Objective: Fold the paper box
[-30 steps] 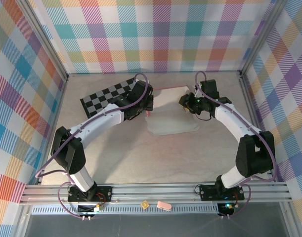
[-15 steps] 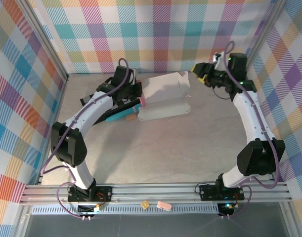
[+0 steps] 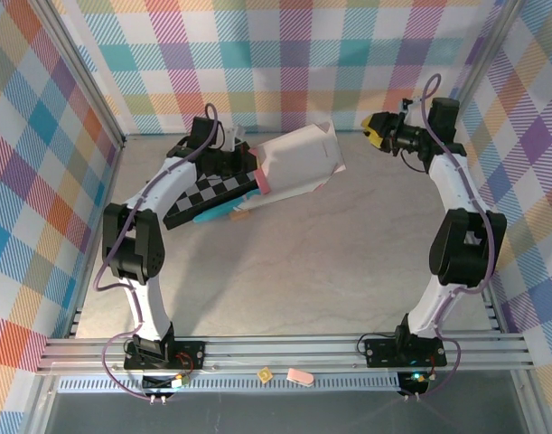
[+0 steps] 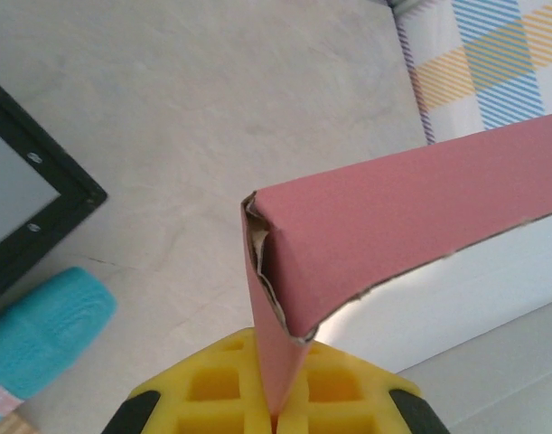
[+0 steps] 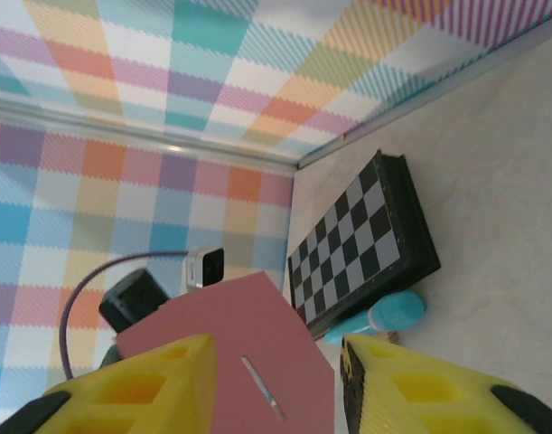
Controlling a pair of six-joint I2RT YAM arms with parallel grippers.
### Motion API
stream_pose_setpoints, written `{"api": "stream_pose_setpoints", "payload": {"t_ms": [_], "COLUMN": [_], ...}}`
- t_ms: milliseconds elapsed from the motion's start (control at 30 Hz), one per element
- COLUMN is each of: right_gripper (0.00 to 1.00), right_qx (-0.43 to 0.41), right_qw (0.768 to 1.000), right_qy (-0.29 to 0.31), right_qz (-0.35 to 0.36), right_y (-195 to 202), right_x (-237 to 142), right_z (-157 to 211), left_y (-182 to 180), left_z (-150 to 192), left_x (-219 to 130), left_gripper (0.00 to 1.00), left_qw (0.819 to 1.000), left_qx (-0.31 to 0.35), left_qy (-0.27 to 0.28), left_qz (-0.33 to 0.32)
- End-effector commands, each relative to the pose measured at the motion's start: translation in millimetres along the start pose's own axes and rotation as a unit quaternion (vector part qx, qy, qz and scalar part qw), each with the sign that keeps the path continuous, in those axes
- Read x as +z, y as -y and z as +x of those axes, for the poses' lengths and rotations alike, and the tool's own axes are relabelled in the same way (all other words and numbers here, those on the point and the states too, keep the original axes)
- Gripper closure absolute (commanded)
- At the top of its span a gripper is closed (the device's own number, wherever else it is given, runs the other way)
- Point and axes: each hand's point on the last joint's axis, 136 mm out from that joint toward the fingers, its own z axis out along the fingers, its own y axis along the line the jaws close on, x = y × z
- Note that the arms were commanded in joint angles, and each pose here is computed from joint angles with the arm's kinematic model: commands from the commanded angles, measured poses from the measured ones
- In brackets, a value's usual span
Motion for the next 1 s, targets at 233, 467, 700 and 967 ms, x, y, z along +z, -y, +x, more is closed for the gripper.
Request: {"api": "stream_pose_setpoints", "payload": {"t_ms": [233,467,700,967], "right_gripper": [0.65,0.66,0.67,0.66], "right_qx": [-0.071,-0.069,-0.078,-0.100], "right_qw": [0.988,0.985,0.985,0.985], "right_qy": [-0.095,-0.122,-0.120,-0.127], "right_qz": [-0.097,-0.102,-0.095,-0.063], "right_y": [-55.3,-57.0,-60.8,-62.0], "right_x": [22.0,31.3,33.5,43.7], "right_z": [46.3,67.2,68.9,74.9], "left_y": [13.7,8.4,7.4,11.1], "left_z": [-16.5,-12.8,-12.2,-12.0], "left_x": [3.3,4.9,3.9,-0.2], "left_gripper": [1.00,1.00,1.00,1.00], "left_qw": [0.998,0.998,0.998,0.998], "left_qx": [-0.021,-0.031,-0.033,-0.030], "left_qy": [0.002,0.000,0.002,0.006], "left_qz": [0.065,0.060,0.055,0.054]}}
